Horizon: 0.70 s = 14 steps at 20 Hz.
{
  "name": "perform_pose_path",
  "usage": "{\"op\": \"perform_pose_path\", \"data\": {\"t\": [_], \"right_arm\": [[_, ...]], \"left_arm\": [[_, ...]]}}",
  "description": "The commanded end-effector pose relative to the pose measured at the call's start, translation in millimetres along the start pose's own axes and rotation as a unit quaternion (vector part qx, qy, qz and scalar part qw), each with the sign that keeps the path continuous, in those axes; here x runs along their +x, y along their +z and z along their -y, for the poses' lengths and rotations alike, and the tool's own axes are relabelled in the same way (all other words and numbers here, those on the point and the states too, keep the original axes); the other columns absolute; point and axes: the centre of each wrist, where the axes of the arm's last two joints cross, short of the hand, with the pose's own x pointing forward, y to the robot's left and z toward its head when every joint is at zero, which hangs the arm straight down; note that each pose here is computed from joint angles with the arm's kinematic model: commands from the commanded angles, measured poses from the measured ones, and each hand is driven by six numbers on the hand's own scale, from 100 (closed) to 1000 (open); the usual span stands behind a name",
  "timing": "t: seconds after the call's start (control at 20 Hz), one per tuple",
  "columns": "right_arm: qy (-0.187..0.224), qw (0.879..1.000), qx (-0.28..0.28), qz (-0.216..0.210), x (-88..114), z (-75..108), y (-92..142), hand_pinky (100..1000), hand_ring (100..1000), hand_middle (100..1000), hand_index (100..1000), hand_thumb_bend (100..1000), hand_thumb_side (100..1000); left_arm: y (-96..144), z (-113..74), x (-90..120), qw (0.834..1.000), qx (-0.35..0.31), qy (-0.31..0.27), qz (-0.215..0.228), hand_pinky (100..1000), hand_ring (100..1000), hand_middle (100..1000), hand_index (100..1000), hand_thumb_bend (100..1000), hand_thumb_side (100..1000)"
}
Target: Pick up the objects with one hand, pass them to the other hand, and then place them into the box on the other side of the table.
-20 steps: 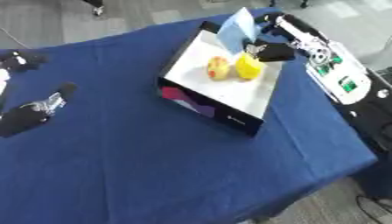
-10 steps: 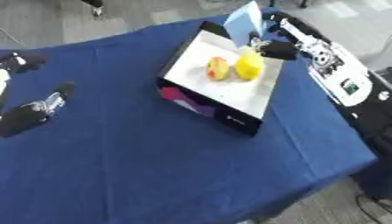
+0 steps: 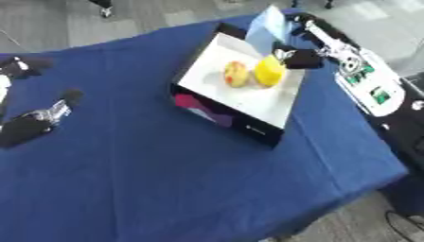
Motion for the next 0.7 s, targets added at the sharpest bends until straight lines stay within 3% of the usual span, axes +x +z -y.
{"op": "perform_pose_path", "data": {"t": [0.05, 0.15, 0.55, 0.7], "right_arm": [[0.006, 0.999, -0.032, 0.003, 5.1, 18.8, -1.3, 902, 888, 987, 926, 171, 249], [0.004, 0.999, -0.037, 0.004, 5.4, 19.2, -1.2, 899, 887, 980, 926, 240, 244], [0.015, 0.999, -0.028, 0.016, 5.6, 19.3, -0.3, 902, 893, 982, 936, 316, 258], [0.028, 0.999, -0.02, 0.026, 7.3, 19.0, -4.2, 912, 911, 983, 946, 443, 260]], "left_arm": [[-1.8, -7.7, 2.8, 1.0, 0.01, -0.002, 0.008, 842, 765, 737, 801, 491, 693], [-1.8, -7.6, 2.6, 1.0, 0.01, -0.002, 0.007, 843, 766, 738, 802, 492, 693], [-1.9, -7.7, 2.7, 1.0, 0.011, -0.001, 0.007, 843, 766, 737, 802, 489, 694], [-1.8, -6.6, 2.7, 1.0, 0.009, -0.001, 0.006, 844, 766, 738, 802, 488, 697]]}}
